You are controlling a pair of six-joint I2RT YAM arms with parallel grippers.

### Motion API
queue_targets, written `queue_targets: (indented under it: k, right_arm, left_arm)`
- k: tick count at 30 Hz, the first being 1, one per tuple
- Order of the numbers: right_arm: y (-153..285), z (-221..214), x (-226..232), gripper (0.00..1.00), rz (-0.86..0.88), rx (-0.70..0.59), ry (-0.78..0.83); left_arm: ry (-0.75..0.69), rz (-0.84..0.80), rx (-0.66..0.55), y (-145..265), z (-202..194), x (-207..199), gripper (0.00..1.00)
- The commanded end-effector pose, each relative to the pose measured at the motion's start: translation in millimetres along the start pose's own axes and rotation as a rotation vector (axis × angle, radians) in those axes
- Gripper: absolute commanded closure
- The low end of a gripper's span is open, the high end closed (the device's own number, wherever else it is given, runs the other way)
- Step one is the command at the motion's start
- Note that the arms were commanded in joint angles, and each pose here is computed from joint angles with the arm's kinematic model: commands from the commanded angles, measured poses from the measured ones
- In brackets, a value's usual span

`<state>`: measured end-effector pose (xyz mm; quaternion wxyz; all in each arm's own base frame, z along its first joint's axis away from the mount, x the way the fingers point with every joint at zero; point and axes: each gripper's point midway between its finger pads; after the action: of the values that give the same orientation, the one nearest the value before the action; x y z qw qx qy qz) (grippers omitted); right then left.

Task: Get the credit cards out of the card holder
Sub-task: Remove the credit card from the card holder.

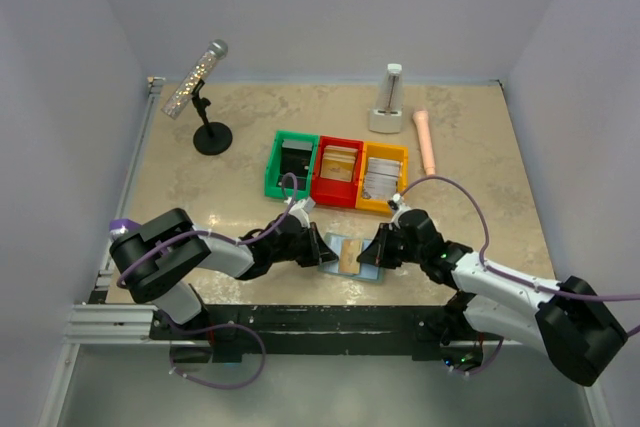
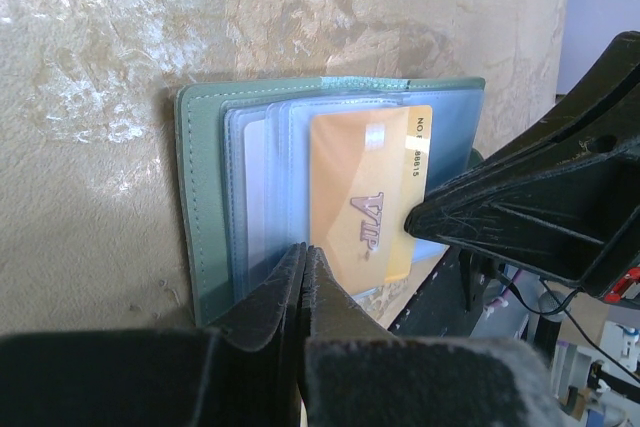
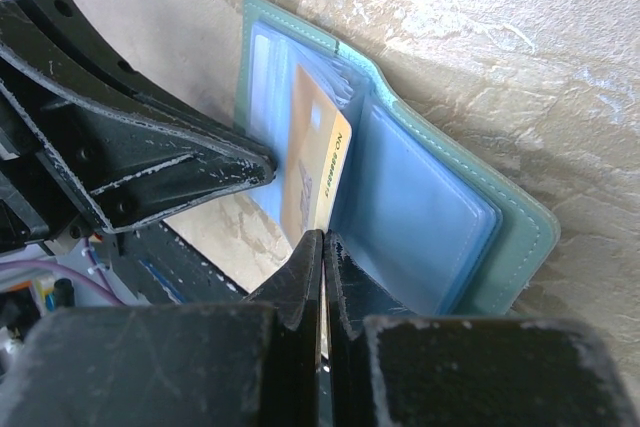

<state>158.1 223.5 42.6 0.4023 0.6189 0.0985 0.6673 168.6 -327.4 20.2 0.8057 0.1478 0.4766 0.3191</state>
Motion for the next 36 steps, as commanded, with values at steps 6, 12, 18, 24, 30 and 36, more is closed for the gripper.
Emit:
queue_targets:
  k: [6, 12, 18, 24, 30, 36]
  right_arm:
    - [-1, 3, 8, 0.85, 0.042, -0.006, 0.02]
    - [0, 4, 13, 0.73, 0.062, -0.013, 0.023]
    - [-1, 3, 18, 0.68, 0.087, -0.002, 0.028]
    - [-4, 3, 24, 0.66, 0.115, 0.012, 0.021]
    - [-2, 5, 29, 0.66, 0.133, 0.003, 0.025]
    - [1, 7, 31, 0.67, 0.146, -0.018, 0.029]
  left_arm:
    - [0.002, 0.223, 0.124, 9, -43, 62, 1.0]
    - [0.007, 0.217, 0.131, 7, -46, 63, 1.0]
    - [0.008, 0.206, 0.136, 5, -47, 61, 1.0]
    - [0.008, 0.204, 0.143, 5, -48, 61, 1.0]
    - [0.005, 0.202, 0.148, 3, -48, 60, 1.0]
    - [0.004, 0.201, 0.155, 1, -49, 60, 1.0]
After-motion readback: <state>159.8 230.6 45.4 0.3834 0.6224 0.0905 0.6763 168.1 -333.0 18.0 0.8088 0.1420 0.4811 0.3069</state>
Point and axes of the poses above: each gripper's point midway between its finger pads, its own y axis back along the fingers, its own x axis along the line the jaws close on, z = x × y, and after that the axes turned 12 degrees about -y, right-handed
